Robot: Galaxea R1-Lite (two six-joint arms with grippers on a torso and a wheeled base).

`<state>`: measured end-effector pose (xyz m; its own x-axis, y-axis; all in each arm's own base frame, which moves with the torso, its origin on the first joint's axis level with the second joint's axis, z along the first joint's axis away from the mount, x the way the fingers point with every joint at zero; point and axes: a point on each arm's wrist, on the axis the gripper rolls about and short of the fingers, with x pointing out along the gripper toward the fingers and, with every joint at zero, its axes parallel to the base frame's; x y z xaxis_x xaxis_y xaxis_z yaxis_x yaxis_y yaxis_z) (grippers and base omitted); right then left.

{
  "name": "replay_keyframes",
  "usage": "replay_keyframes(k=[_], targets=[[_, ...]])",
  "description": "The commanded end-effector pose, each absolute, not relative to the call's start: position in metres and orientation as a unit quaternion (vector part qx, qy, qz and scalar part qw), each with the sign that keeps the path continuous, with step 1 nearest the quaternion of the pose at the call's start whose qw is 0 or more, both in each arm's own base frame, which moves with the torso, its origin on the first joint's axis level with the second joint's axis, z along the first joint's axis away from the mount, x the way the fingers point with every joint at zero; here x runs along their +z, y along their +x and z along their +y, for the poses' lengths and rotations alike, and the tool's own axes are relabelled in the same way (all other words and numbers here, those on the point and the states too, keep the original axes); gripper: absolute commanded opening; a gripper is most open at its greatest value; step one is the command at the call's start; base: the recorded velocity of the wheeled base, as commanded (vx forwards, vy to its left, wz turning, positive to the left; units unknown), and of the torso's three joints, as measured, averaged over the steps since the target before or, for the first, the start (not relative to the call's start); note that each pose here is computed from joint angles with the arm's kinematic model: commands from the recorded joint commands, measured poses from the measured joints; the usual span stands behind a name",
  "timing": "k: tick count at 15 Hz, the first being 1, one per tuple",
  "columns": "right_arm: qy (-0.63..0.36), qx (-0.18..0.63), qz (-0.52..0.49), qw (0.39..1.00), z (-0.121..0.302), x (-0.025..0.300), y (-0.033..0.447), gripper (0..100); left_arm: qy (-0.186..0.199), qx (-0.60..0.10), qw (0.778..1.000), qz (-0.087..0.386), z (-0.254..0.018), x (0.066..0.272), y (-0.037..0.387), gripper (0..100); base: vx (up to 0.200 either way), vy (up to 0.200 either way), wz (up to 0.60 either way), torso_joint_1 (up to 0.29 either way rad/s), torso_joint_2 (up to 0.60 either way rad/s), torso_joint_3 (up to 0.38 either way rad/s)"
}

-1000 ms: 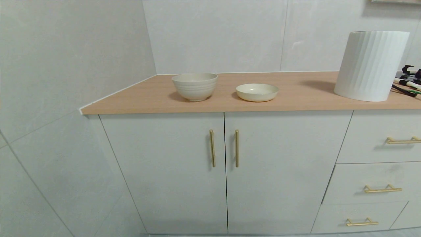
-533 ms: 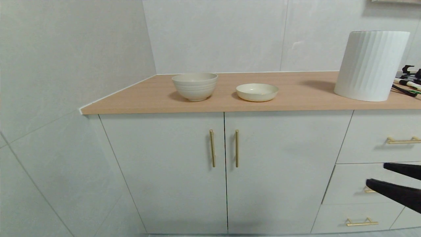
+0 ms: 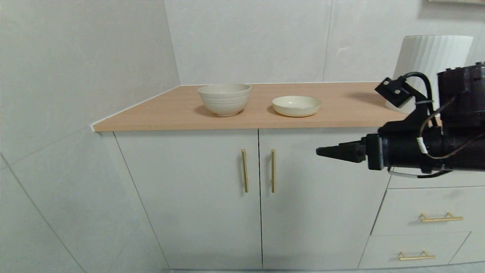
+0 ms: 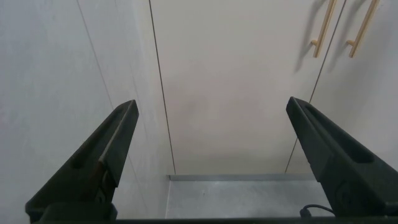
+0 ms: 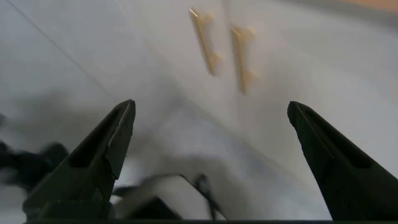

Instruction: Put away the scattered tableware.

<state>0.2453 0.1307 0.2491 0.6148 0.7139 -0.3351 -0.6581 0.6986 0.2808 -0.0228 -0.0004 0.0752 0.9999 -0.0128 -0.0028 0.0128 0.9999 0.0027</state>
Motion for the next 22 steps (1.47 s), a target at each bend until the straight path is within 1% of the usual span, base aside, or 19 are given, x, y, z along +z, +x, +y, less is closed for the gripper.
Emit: replay_keyframes(k=[1, 4, 5, 8, 9, 12, 14, 22], targets=[[0.081, 0.402, 0.255, 0.875, 0.171, 0.23, 0.277, 100, 0.002, -0.006, 1.0, 0.002, 0.0, 0.075, -0.023, 100, 0.0, 0.0, 0.0, 0.0, 0.0, 0.0], [0.077, 0.405, 0.277, 0.868, 0.184, 0.213, 0.286, 100, 0.002, -0.006, 1.0, 0.002, 0.0, 0.075, -0.023, 100, 0.0, 0.0, 0.0, 0.0, 0.0, 0.0], [0.078, 0.405, 0.276, 0.868, 0.185, 0.214, 0.289, 100, 0.002, -0.006, 1.0, 0.002, 0.0, 0.075, -0.023, 100, 0.0, 0.0, 0.0, 0.0, 0.0, 0.0], [0.075, 0.413, 0.292, 0.859, 0.199, 0.2, 0.293, 100, 0.002, -0.006, 1.0, 0.002, 0.0, 0.075, -0.023, 100, 0.0, 0.0, 0.0, 0.0, 0.0, 0.0], [0.082, 0.412, 0.293, 0.859, 0.205, 0.19, 0.301, 100, 0.002, -0.006, 1.0, 0.002, 0.0, 0.075, -0.023, 100, 0.0, 0.0, 0.0, 0.0, 0.0, 0.0], [0.124, 0.407, 0.277, 0.862, 0.217, 0.171, 0.32, 100, 0.002, -0.006, 1.0, 0.002, 0.0, 0.075, -0.023, 100, 0.0, 0.0, 0.0, 0.0, 0.0, 0.0], [0.126, 0.402, 0.275, 0.864, 0.221, 0.159, 0.329, 100, 0.002, -0.006, 1.0, 0.002, 0.0, 0.075, -0.023, 100, 0.0, 0.0, 0.0, 0.0, 0.0, 0.0], [0.139, 0.381, 0.255, 0.878, 0.231, 0.137, 0.349, 100, 0.002, -0.006, 1.0, 0.002, 0.0, 0.075, -0.023, 100, 0.0, 0.0, 0.0, 0.0, 0.0, 0.0]])
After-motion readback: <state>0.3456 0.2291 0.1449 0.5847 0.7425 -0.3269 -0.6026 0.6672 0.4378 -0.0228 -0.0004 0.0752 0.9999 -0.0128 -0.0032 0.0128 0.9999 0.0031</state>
